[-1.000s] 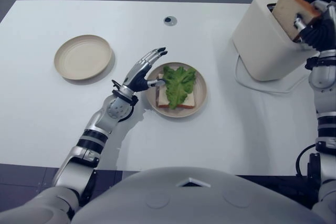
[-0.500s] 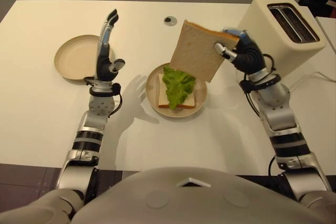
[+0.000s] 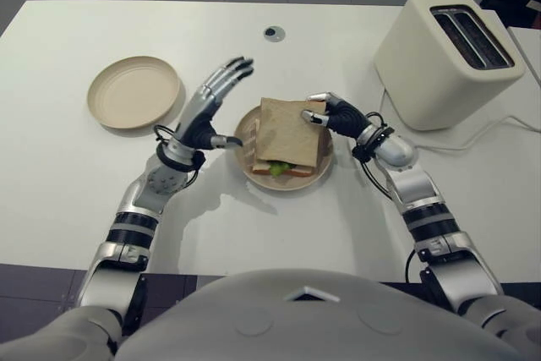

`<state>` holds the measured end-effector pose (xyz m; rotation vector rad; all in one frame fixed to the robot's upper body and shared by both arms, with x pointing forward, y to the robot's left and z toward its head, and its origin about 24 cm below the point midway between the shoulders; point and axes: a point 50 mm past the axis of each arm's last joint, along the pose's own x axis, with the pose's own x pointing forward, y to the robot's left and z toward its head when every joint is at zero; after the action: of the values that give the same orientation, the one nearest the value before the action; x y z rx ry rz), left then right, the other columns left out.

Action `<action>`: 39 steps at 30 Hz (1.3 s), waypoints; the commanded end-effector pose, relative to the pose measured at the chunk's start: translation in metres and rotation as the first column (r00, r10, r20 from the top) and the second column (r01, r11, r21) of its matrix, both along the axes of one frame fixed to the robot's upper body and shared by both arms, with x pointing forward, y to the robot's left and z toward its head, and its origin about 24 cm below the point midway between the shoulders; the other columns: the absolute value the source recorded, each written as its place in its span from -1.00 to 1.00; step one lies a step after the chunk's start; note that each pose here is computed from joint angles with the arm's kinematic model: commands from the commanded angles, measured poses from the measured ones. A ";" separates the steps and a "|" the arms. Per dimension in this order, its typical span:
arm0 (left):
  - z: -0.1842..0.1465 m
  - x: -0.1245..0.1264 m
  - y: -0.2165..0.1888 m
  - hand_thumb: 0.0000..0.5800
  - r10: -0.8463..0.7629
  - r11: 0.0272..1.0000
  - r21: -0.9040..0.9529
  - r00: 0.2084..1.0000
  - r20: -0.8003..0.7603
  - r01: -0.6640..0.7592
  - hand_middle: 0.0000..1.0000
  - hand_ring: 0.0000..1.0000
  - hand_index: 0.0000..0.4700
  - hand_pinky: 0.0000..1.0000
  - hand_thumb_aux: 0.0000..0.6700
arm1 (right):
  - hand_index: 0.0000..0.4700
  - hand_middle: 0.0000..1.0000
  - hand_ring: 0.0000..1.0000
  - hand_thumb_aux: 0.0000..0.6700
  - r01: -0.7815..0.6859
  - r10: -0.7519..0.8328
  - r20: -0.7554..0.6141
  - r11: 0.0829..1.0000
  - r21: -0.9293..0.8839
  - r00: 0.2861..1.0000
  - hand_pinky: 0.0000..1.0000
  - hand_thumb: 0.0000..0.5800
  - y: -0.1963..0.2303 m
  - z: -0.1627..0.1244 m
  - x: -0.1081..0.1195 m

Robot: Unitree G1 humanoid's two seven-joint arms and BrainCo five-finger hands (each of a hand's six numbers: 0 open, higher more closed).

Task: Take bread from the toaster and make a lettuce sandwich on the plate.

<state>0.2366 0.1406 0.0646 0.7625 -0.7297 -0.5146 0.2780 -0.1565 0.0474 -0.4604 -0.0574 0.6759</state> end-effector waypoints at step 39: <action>-0.086 -0.028 0.001 1.00 0.002 0.946 0.232 0.714 -0.701 0.225 1.00 1.00 1.00 1.00 1.00 | 1.00 1.00 1.00 1.00 -0.488 0.499 -0.018 0.838 -0.243 0.866 1.00 1.00 0.001 -0.035 -0.105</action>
<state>0.1882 0.1289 0.0095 0.5219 -0.1792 -1.1289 0.1644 -0.1680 0.0228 -0.6347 -0.1635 1.2010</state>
